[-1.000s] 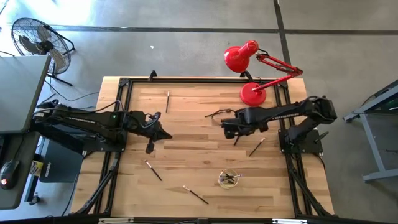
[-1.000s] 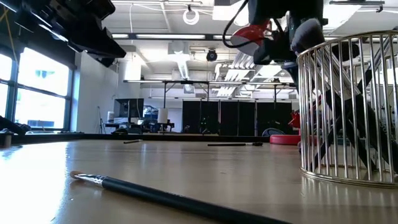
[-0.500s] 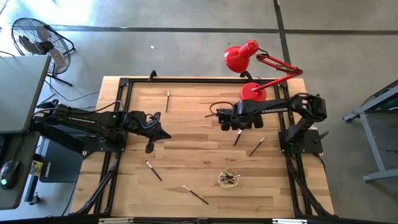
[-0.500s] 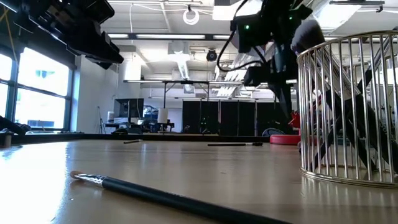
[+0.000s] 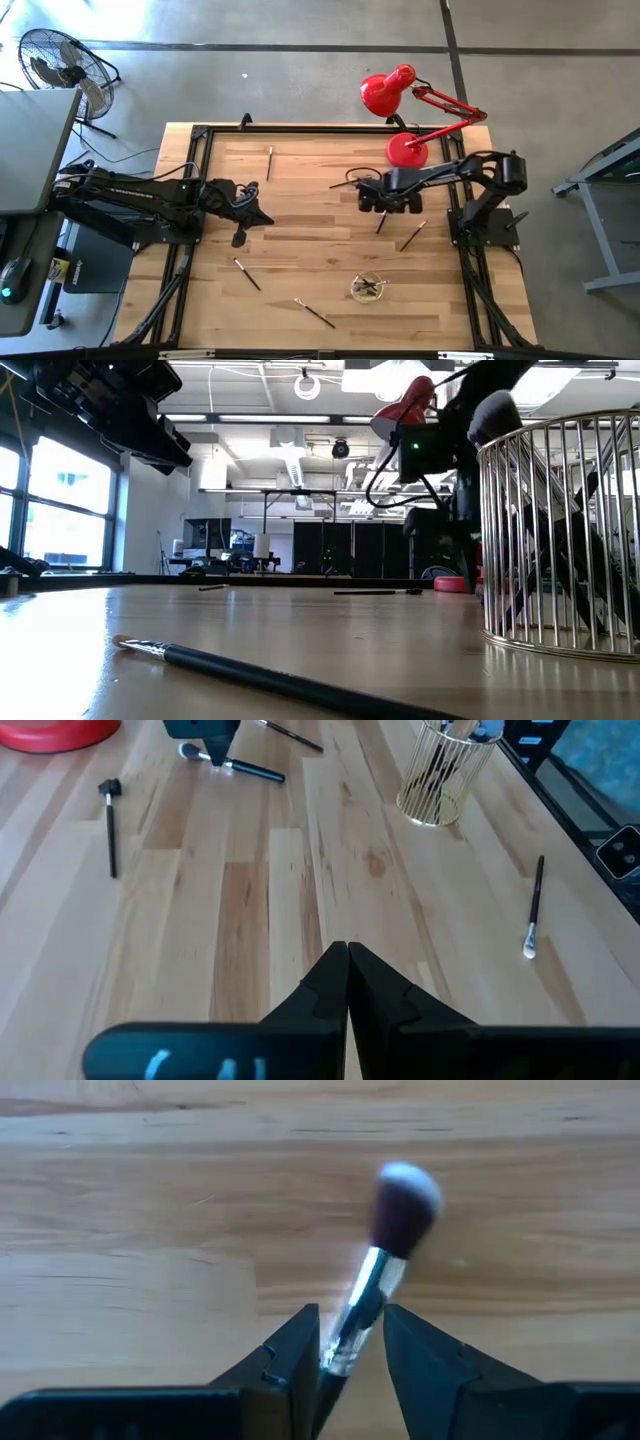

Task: Pick & Place Makeup Brushes
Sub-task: Put the powder brush into the gold makeup holder

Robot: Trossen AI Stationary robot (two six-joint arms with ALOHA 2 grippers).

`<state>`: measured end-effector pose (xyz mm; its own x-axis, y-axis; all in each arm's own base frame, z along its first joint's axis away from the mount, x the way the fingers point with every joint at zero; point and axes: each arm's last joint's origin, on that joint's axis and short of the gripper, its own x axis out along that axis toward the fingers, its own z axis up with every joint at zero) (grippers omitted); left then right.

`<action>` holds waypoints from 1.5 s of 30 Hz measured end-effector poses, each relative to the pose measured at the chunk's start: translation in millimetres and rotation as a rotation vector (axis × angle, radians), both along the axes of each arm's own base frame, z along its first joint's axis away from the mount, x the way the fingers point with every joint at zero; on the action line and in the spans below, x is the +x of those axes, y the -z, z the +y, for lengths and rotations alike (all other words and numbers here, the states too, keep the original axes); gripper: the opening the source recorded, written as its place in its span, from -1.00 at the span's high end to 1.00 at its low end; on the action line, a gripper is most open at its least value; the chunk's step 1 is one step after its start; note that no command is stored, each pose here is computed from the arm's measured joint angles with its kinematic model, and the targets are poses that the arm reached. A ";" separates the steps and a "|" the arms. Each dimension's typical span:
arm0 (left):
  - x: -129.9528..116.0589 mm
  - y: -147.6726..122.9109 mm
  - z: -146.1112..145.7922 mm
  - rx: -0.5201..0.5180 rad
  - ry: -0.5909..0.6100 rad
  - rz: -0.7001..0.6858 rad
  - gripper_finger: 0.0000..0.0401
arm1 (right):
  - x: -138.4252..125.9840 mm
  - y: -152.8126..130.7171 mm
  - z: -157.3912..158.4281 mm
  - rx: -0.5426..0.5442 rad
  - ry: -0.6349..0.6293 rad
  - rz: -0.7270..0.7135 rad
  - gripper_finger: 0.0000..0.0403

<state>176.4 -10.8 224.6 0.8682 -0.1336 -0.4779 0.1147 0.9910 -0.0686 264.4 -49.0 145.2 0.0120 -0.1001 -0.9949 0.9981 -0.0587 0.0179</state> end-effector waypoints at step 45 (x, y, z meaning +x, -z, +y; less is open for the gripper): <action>0.4 -0.3 1.7 0.026 -0.054 -0.004 1.00 | -20.1 -69.6 79.4 -0.437 -0.713 -0.395 0.81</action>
